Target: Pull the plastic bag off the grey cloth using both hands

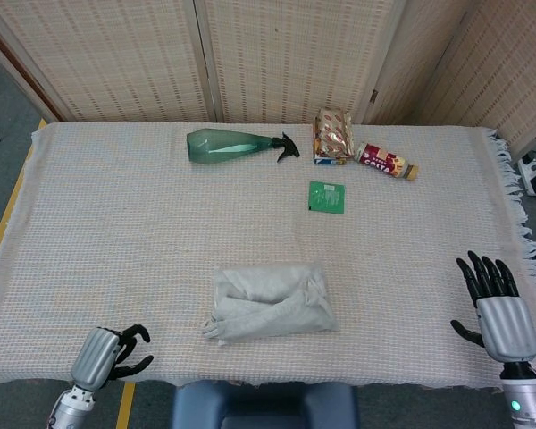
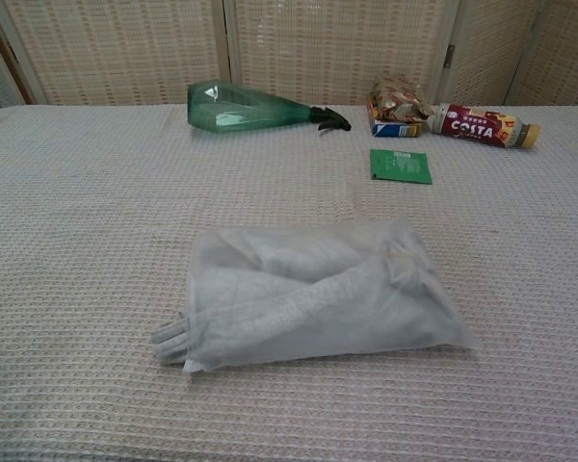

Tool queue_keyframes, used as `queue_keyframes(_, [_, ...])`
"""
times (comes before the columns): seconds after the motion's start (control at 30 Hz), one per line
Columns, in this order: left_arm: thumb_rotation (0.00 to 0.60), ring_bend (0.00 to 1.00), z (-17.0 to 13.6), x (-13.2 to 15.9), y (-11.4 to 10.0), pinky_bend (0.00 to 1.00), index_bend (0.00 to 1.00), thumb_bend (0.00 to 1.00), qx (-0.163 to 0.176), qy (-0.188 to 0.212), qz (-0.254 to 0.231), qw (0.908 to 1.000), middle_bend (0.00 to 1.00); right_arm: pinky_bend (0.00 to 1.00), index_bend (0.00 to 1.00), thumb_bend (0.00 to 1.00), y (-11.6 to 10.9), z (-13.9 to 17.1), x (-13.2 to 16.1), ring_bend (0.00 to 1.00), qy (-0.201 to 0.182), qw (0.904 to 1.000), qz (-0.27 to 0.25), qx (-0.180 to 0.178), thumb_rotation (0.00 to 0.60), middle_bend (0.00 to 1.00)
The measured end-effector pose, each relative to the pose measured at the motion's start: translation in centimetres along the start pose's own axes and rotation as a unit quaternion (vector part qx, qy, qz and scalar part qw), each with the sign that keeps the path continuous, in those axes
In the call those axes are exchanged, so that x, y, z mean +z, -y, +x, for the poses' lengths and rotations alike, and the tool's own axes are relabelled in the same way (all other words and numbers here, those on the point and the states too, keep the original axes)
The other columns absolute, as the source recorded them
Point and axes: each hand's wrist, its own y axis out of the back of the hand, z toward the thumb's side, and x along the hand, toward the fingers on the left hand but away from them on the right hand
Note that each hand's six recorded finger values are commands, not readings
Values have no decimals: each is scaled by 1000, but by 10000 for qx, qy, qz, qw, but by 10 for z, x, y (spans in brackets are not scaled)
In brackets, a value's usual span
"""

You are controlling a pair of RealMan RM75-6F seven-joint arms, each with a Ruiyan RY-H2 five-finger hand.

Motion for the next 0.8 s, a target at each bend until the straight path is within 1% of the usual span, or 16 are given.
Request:
queue_keyframes(0.17, [600, 1000, 17, 9, 25, 1000, 511, 264, -178, 121, 65, 9997, 1000, 0, 0, 9, 0, 0, 0, 0, -2, 10000, -8, 33, 600, 0])
queue_keyframes(0.3, [600, 1000, 30, 16, 42, 1000, 482, 264, -159, 220, 180, 9995, 1000, 0, 0, 8, 0, 0, -1, 0, -6, 10000, -22, 62, 600, 0])
queue_keyframes(0.37, [600, 1000, 37, 20, 50, 1000, 440, 270, -157, 259, 255, 9992, 1000, 0, 0, 8, 0, 0, -2, 0, -10, 10000, -33, 70, 600, 0])
queue_keyframes(0.43, [600, 1000, 43, 23, 58, 1000, 420, 275, -174, 294, 327, 9989, 1000, 0, 0, 7, -1, 0, -2, 0, -12, 10000, -44, 70, 600, 0])
queue_keyframes(0.6, [600, 1000, 53, 32, 73, 1000, 439, 274, -177, 383, 394, 9983, 1000, 0, 0, 8, -2, 0, -2, 0, -21, 10000, -66, 61, 600, 0])
queue_keyframes(0.8, [600, 1000, 61, 41, 83, 1000, 465, 286, -25, 505, 452, 9977, 1000, 0, 0, 9, -3, 1, -3, 0, -17, 9999, -79, 70, 600, 0])
